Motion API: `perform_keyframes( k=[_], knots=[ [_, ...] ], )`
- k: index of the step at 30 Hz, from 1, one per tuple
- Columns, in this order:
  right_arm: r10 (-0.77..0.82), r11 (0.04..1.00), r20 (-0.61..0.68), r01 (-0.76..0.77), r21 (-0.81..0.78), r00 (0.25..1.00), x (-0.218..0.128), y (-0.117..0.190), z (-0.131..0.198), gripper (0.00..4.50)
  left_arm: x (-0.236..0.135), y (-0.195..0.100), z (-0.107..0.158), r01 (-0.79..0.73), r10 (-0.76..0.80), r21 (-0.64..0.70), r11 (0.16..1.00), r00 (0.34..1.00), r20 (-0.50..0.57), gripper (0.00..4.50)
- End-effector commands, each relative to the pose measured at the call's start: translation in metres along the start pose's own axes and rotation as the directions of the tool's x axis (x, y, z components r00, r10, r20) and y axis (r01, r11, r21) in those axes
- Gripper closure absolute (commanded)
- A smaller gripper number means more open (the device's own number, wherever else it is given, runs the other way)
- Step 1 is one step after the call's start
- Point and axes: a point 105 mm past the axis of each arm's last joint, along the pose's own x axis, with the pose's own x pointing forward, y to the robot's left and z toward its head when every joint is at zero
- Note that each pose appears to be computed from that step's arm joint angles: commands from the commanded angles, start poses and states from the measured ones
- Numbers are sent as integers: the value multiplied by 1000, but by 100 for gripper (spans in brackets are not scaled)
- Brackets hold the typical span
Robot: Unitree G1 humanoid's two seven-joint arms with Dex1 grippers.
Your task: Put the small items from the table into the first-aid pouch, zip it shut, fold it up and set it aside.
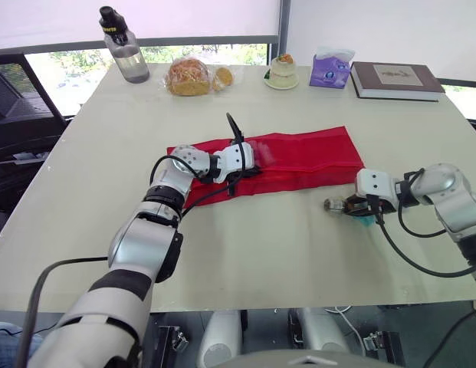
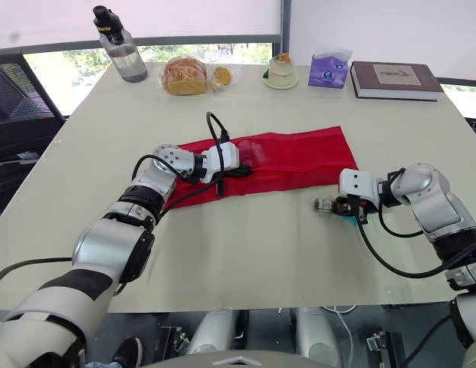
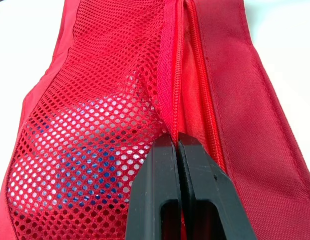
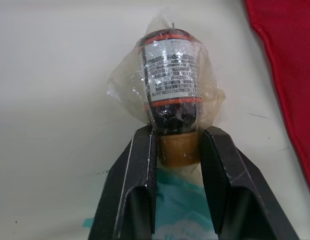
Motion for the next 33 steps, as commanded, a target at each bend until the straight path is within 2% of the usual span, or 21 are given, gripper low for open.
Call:
perform_keyframes(
  k=[1, 3, 6, 9, 14, 19, 24, 33],
  knots=[
    [-116, 993, 56, 117, -1, 992, -11, -14, 23, 409, 7, 0, 12, 1, -2, 28, 1000, 999, 39, 450],
    [-176, 984, 77, 175, 23, 981, -5, -17, 34, 409, 12, 0, 16, -2, 1, 28, 1000, 998, 56, 450],
    [-266, 964, 33, 266, -1, 963, 3, -22, 38, 409, 16, 0, 23, -6, 4, 24, 1000, 997, 81, 450],
    [-323, 941, -8, 322, 105, 946, 12, -25, 39, 409, 19, -1, 26, -4, 1, 27, 1000, 996, 92, 450],
    [-330, 912, -58, 334, 238, 942, 25, -17, 45, 409, 21, -2, 30, -4, 1, 25, 1000, 993, 116, 450],
    [-333, 887, -45, 329, 324, 942, 39, -13, 65, 409, 23, 0, 37, -6, 3, 16, 1000, 990, 140, 450],
    [-392, 776, -59, 365, 514, 918, 45, -29, 78, 409, 27, -5, 43, 18, -23, 31, 999, 987, 159, 450],
    [-442, 593, -79, 357, 722, 894, 42, -50, 78, 409, 29, -15, 41, 49, -55, 40, 998, 984, 168, 450]
  ],
)
